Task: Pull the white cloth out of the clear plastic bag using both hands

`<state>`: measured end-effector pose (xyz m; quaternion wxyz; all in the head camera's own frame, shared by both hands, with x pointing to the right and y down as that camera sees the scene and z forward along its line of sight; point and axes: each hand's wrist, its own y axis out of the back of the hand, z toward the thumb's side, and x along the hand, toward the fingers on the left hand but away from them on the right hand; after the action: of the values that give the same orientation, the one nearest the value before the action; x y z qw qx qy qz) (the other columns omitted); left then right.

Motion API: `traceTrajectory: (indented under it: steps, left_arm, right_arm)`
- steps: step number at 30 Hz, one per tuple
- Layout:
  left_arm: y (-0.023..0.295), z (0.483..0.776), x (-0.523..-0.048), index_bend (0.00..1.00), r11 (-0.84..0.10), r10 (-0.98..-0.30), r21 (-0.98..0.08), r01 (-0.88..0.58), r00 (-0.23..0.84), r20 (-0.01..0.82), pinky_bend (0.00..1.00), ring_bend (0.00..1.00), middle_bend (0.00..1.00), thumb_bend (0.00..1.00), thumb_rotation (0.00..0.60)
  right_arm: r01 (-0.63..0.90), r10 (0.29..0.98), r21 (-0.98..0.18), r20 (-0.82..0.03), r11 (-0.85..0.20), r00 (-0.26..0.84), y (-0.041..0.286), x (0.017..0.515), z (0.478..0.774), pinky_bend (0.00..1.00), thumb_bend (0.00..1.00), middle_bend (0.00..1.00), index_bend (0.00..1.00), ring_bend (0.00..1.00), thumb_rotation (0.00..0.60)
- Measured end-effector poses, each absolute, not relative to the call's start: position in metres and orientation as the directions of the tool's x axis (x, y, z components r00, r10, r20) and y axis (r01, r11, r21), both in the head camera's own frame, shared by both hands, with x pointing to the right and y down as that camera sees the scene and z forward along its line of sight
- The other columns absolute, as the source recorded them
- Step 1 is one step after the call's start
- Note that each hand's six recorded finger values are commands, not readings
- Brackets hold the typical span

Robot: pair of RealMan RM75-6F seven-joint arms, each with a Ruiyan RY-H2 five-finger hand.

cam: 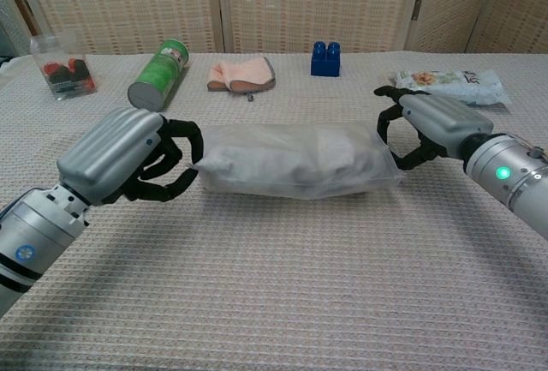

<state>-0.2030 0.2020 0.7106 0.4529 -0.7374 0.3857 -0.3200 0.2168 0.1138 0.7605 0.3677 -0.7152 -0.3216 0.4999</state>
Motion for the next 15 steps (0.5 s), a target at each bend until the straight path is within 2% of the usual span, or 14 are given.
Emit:
traceTrajectory:
  steps: [6,15]
  left_arm:
    - [0.201,0.71,-0.204,0.72,-0.288,-0.859,-0.918,-0.273,0.497,0.122,1.0,1.0,1.0,0.67,0.6]
    - [0.198,0.712,-0.211,0.72,-0.284,-0.862,-0.924,-0.257,0.49,0.128,1.0,1.0,1.0,0.67,0.6]
  right_arm:
    - [0.084,0.831,-0.848,-0.487,-0.524,0.268,0.113,0.222,0.764,0.0,0.52,0.14,0.77,0.0,0.6]
    - [0.089,0.855,-0.867,-0.459,-0.49,0.242,0.104,0.24,0.753,0.0,0.53,0.15,0.79,0.0,0.6]
